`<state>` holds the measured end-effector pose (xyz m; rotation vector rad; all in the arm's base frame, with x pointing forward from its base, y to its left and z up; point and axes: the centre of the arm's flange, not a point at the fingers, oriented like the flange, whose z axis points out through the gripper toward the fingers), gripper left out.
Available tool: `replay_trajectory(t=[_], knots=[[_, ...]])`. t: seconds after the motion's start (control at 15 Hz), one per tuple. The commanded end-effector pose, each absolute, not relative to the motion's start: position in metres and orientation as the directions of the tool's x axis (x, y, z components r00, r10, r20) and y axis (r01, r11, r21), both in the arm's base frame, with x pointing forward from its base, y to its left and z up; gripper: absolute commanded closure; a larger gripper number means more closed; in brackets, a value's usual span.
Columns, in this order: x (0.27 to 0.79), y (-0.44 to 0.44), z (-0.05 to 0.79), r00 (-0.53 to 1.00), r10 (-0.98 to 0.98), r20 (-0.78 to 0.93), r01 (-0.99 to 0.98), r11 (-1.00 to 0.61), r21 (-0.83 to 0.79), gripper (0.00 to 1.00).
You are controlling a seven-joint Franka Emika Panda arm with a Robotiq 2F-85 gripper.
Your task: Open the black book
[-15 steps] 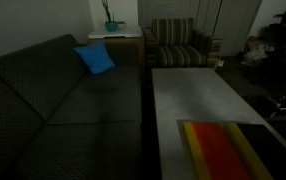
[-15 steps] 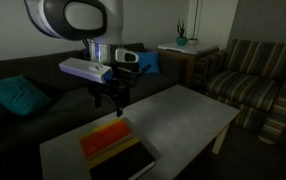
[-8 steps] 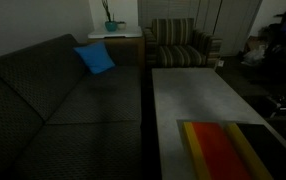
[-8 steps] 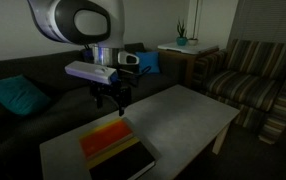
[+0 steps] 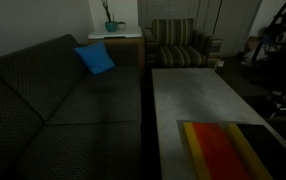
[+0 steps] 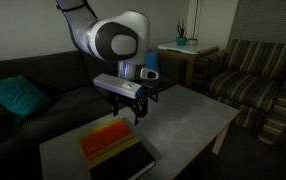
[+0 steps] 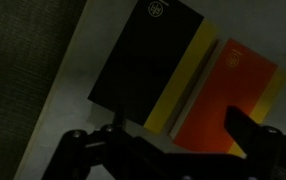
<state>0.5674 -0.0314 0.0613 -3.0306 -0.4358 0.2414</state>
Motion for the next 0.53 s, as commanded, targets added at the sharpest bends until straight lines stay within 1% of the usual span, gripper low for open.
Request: replay_trajectory(t=[0.0,0.47], knots=[[0.5686,-0.0319,0.0589,0.948,0.284,-0.145,0.273,-0.957,-0.093,0.00],[0.5701,-0.0275,0.0593,0.946,0.290,-0.143,0.278,-0.956,-0.098,0.00]])
